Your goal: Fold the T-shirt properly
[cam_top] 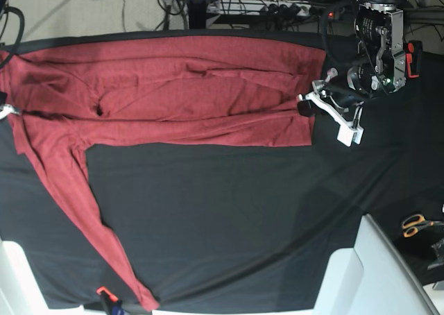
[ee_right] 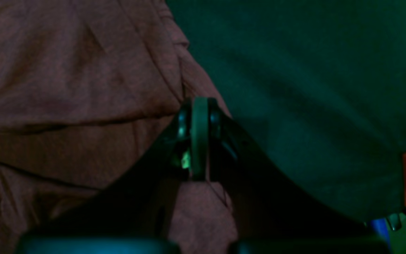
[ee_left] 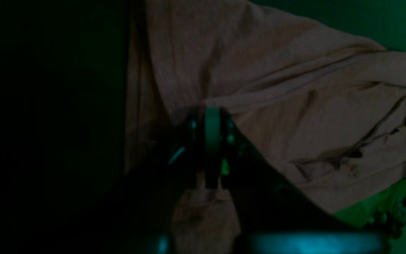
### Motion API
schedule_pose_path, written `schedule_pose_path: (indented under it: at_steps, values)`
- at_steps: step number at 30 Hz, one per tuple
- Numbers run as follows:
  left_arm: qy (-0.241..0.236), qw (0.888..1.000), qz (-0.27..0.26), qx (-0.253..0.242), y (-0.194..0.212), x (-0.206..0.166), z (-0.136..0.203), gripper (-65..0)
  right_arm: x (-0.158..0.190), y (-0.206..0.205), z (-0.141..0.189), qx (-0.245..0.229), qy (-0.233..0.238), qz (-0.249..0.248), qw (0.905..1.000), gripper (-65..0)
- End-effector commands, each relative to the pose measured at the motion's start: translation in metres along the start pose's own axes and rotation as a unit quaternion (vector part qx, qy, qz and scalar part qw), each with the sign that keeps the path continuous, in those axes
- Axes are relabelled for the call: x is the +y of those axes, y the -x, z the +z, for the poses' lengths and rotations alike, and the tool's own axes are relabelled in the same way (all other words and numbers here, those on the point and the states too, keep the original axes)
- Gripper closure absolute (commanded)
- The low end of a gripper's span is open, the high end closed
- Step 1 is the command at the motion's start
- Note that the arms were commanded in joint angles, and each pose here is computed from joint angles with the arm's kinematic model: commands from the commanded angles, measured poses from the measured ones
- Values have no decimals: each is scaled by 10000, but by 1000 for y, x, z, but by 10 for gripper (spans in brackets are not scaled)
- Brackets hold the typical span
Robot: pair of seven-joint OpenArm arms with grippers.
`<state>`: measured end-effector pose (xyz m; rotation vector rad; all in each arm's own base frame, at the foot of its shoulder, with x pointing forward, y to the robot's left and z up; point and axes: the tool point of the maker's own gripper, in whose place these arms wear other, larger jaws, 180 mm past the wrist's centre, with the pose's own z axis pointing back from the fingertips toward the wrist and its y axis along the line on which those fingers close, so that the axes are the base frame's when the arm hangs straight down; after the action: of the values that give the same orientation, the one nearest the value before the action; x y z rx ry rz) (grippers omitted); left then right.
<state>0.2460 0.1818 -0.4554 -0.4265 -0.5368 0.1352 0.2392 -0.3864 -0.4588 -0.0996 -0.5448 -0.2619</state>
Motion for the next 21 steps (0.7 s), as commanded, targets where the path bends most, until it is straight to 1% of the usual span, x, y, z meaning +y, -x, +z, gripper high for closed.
schedule_pose_path:
  at_steps: [1,8,11,13,14,15,19,20,21]
  values:
    - [60,9997,-49,-237,-16,-3,4,0,-10,-21,6,-262,100,35,9996,0]
    - [90,9996,-83,-246,-19,-6,3,0,1,-16,3,-252,-9,-36,9997,0]
    - [90,9996,-83,-246,-19,-6,3,0,11,-23,7,-441,-82,-25,9990,-2]
    - [90,9996,-83,-246,-19,-6,3,0,10,-30,18,-682,-39,-112,9976,-6]
    - [90,9996,-83,-246,-19,-6,3,0,10,-35,22,-788,-27,-108,9968,-24]
    - [94,9996,-87,-241,-19,-6,2,0,13,-40,25,-869,-40,-82,9962,-57]
    - [94,9996,-87,-241,-19,-6,2,0,14,-44,27,-893,-26,1,9960,-249]
    - [94,9996,-87,-241,-19,-6,2,0,18,-44,26,-875,-65,52,9961,-291]
    - [94,9996,-87,-241,-19,-6,2,0,23,-43,24,-844,-111,126,9963,-315]
